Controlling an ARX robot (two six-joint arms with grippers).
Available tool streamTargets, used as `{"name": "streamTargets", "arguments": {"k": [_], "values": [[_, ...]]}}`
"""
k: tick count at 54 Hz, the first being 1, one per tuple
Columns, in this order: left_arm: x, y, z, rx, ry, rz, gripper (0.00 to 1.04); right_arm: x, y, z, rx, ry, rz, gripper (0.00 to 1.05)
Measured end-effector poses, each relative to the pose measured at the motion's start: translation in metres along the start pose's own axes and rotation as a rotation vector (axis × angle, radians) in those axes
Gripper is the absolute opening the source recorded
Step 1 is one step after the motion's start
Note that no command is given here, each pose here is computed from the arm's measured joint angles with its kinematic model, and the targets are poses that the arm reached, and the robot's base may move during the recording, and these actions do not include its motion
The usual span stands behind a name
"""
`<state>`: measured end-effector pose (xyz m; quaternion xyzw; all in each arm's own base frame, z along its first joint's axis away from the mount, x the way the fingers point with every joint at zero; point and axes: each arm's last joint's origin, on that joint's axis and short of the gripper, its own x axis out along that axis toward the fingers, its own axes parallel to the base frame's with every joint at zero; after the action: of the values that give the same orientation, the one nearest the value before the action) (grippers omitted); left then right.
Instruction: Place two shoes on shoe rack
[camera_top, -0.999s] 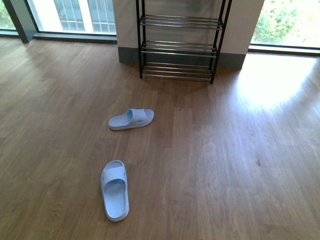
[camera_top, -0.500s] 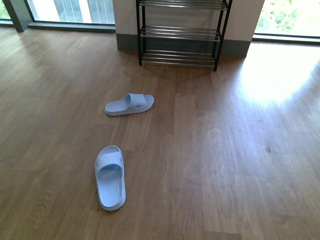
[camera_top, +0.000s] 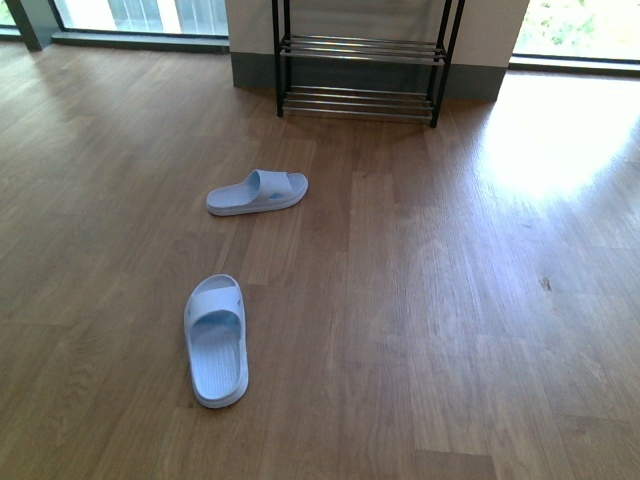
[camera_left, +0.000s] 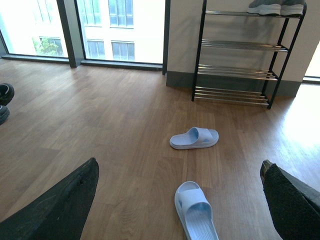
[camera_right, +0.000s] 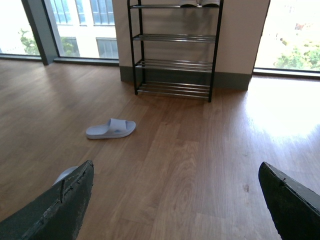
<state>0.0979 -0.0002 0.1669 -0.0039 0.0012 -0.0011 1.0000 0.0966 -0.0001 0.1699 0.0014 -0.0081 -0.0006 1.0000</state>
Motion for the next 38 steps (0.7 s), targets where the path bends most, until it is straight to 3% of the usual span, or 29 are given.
{"name": "streamTargets", "arguments": {"k": [38], "values": [[0.0000,0.0000,0.0000,0.000,0.000,0.001,0.95,0.0000,0.0001,0.0000,0.000,0.000,0.003,0.96]]}}
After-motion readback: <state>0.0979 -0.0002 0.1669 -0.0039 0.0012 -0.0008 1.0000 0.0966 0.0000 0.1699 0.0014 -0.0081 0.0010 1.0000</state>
